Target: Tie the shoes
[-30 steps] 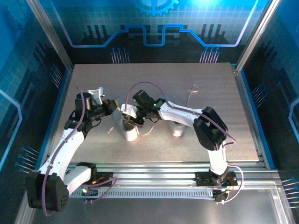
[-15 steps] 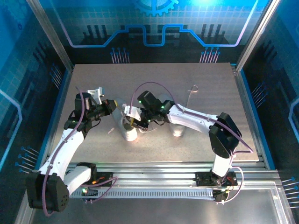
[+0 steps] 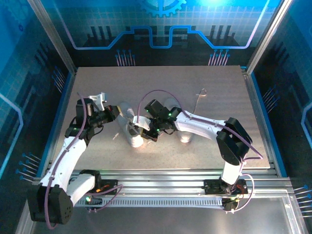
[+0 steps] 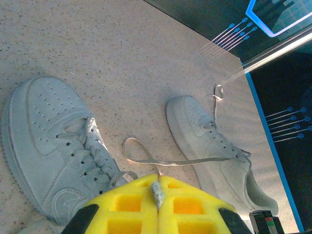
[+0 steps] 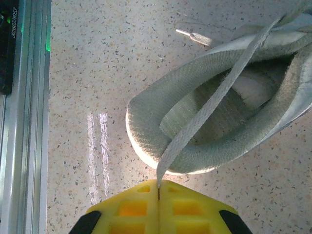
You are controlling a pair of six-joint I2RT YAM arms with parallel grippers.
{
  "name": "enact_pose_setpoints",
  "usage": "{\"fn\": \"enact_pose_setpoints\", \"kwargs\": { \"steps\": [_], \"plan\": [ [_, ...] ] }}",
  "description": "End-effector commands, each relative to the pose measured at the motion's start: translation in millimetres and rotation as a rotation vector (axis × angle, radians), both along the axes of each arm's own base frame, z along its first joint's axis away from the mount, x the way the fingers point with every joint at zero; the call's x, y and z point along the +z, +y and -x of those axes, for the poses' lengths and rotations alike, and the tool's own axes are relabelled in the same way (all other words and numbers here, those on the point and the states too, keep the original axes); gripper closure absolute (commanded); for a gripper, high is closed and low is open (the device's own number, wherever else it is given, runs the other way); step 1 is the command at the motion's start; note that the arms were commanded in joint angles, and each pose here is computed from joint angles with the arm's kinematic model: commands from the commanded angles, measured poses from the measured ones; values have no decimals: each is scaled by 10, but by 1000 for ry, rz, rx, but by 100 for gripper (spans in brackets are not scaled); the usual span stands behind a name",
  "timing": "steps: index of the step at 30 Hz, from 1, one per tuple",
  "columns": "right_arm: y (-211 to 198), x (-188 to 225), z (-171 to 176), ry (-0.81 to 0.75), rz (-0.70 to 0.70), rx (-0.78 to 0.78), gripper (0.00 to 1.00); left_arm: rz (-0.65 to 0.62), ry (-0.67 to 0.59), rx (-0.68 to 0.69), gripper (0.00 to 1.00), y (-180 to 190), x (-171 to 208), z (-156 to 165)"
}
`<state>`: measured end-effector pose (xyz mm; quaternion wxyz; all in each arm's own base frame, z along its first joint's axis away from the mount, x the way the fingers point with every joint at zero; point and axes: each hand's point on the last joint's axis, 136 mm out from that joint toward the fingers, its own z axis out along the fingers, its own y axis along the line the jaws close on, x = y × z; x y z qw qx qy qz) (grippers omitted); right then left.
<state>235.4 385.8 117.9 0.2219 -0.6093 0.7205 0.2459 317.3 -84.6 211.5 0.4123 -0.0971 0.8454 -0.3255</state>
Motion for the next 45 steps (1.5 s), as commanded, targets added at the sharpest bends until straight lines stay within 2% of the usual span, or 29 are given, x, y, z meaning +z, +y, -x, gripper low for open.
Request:
{"fn": "enact_pose_setpoints", "kwargs": {
  "steps": [1,13,14,19,24,27,33,38,45],
  "plan": [
    [-122,-33,49,38,33,-25,100,-29,16,15,100,89,-97,72],
    [-235,-120,74,101,66,-37,100,-31,53,36,100,148,-270,112],
    [-240,-115,64,104,68,-39,97,-31,59,37,100,153,-293,118],
    [-168,164,-79,124,-7,-75,69,-26,65,35,100,148,-333,119],
    [-54,513,-408,153,-98,-157,59,-38,70,32,100,158,-353,136],
    [37,607,-675,200,-125,-223,58,-48,73,37,100,182,-364,142],
    [282,418,-1048,332,-113,-302,57,-60,76,41,100,217,-380,143],
    [444,224,-1152,409,-114,-322,57,-56,80,34,100,220,-385,136],
    [549,110,-1119,497,-128,-299,58,-67,87,29,100,228,-414,145]
  ]
}}
